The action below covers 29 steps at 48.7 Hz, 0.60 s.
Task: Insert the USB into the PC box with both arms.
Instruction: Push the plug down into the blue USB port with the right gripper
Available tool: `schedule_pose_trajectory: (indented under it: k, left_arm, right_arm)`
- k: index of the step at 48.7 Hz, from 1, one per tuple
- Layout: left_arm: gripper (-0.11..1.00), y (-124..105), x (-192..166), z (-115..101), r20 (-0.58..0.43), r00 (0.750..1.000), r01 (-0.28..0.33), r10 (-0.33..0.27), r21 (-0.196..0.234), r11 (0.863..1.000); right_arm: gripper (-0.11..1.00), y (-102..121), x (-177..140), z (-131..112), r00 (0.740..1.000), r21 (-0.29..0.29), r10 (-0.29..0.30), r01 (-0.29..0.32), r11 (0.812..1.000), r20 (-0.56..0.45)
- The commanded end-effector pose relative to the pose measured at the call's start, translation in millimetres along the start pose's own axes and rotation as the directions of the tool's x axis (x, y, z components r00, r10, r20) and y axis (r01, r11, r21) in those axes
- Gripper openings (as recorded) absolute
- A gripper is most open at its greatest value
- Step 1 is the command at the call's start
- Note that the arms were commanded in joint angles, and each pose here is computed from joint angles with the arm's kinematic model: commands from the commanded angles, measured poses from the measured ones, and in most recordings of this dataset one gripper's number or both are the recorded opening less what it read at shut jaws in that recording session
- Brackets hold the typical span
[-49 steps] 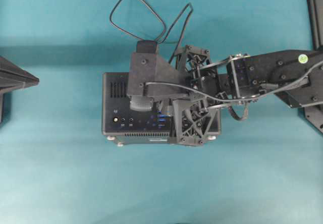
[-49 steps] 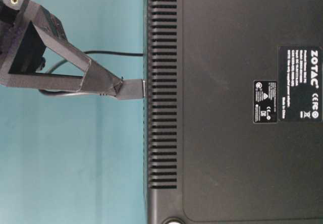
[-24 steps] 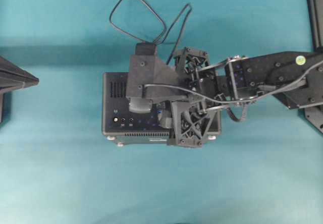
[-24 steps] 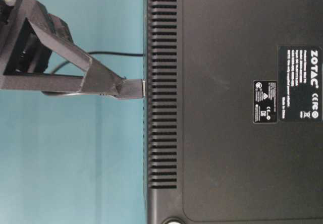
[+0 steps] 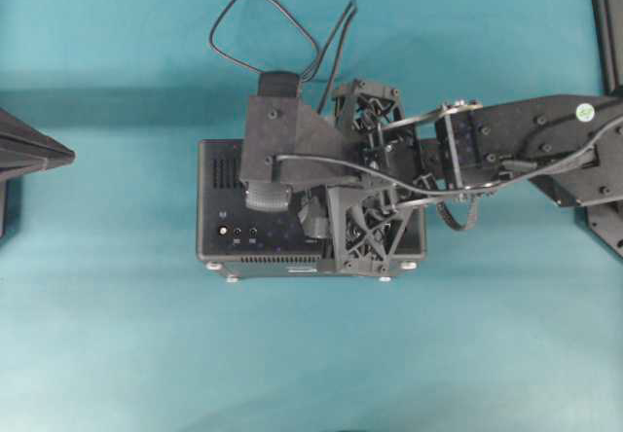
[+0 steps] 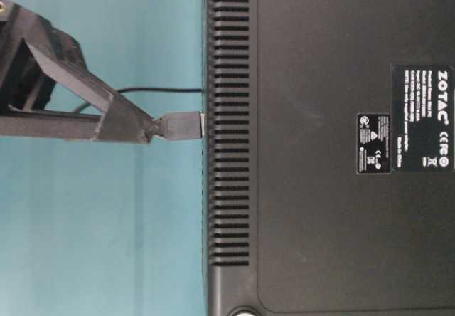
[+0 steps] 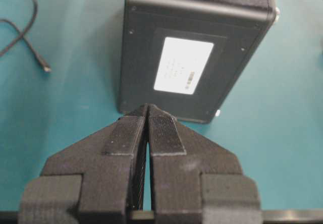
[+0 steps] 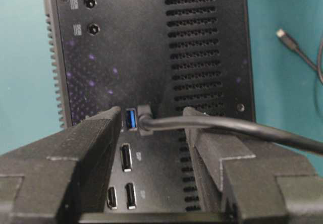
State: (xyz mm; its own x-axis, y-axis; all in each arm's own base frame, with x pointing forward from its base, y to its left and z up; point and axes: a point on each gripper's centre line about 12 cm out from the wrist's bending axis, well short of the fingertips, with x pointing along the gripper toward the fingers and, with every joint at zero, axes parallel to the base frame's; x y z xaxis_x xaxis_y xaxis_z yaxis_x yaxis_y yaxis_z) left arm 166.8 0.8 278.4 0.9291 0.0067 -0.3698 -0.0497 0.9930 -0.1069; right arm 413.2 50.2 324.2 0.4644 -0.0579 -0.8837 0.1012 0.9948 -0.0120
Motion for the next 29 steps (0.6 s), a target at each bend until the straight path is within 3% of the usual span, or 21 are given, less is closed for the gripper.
schedule_pose_trajectory:
  k: [1, 9, 21, 29]
  left_arm:
    - [0.0, -1, -1, 8, 0.021, 1.0, 0.003, -0.004, 0.0, 1.0]
    - [0.0, -1, -1, 8, 0.024, 1.0, 0.004, -0.004, 0.0, 1.0]
    - [0.0, -2, -1, 9, 0.026, 1.0, 0.005, -0.006, 0.001, 1.0]
    - [0.0, -1, -1, 9, 0.026, 1.0, 0.004, -0.004, 0.0, 1.0]
  right_arm:
    - [0.55, -2, -21, 8, 0.998, 0.022, 0.007, -0.009, 1.0, 0.056]
    - [0.47, -2, -18, 6, 0.999, 0.021, 0.006, -0.007, 1.0, 0.049]
    - [0.17, -1, -13, 3, 0.999, 0.02, 0.009, -0.01, 1.0, 0.042]
    - [0.13, 4, -11, 1, 0.999, 0.018, 0.024, -0.024, 1.0, 0.031]
